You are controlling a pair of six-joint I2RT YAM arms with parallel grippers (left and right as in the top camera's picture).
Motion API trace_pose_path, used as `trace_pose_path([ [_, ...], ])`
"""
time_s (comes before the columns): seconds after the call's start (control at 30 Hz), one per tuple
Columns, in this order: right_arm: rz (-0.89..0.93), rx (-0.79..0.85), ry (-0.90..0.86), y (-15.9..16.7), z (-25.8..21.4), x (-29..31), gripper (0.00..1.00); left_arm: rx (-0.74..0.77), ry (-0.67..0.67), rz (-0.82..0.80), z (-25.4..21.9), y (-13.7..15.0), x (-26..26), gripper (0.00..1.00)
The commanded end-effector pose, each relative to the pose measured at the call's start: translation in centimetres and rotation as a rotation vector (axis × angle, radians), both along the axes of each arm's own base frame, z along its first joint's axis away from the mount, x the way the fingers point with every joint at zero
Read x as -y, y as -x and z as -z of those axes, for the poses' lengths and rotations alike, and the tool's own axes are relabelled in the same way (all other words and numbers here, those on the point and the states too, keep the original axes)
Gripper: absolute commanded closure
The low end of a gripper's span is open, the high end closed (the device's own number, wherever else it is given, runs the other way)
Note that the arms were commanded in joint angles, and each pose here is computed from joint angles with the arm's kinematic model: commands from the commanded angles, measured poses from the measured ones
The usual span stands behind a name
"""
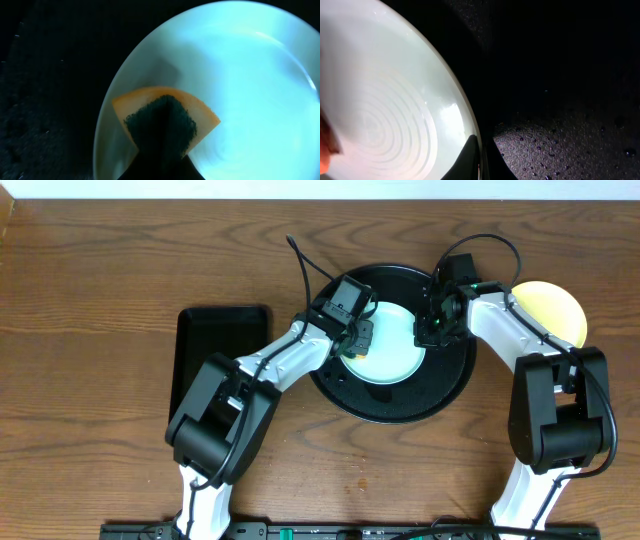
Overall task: Clean dirty plates on tray and stack at the side
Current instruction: 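Scrub the pale blue plate with the sponge in the left gripper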
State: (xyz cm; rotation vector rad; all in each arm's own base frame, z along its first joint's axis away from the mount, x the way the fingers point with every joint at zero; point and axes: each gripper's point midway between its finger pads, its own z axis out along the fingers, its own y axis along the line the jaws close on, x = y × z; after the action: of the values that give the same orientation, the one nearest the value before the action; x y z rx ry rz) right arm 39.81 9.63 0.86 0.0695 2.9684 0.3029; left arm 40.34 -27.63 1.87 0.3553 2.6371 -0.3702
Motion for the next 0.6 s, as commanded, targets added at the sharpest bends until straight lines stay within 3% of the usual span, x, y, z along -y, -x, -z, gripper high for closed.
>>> trace_pose_path([
  [0.0,0.012,-0.004,0.005,0.2,0.2,0.0,0.99,0.001,-0.015,-0.002,0.7,-0.5,0.0,0.93],
  [0.3,0.012,-0.004,0.005,0.1,0.2,0.0,0.99,-0.097,0.009,0.037,4.0,0.9,0.8,0.92],
  [0.57,0.012,-0.003,0.005,0.1,0.2,0.0,0.99,-0.221,0.154,0.133,4.5,3.4,3.3,0.92],
])
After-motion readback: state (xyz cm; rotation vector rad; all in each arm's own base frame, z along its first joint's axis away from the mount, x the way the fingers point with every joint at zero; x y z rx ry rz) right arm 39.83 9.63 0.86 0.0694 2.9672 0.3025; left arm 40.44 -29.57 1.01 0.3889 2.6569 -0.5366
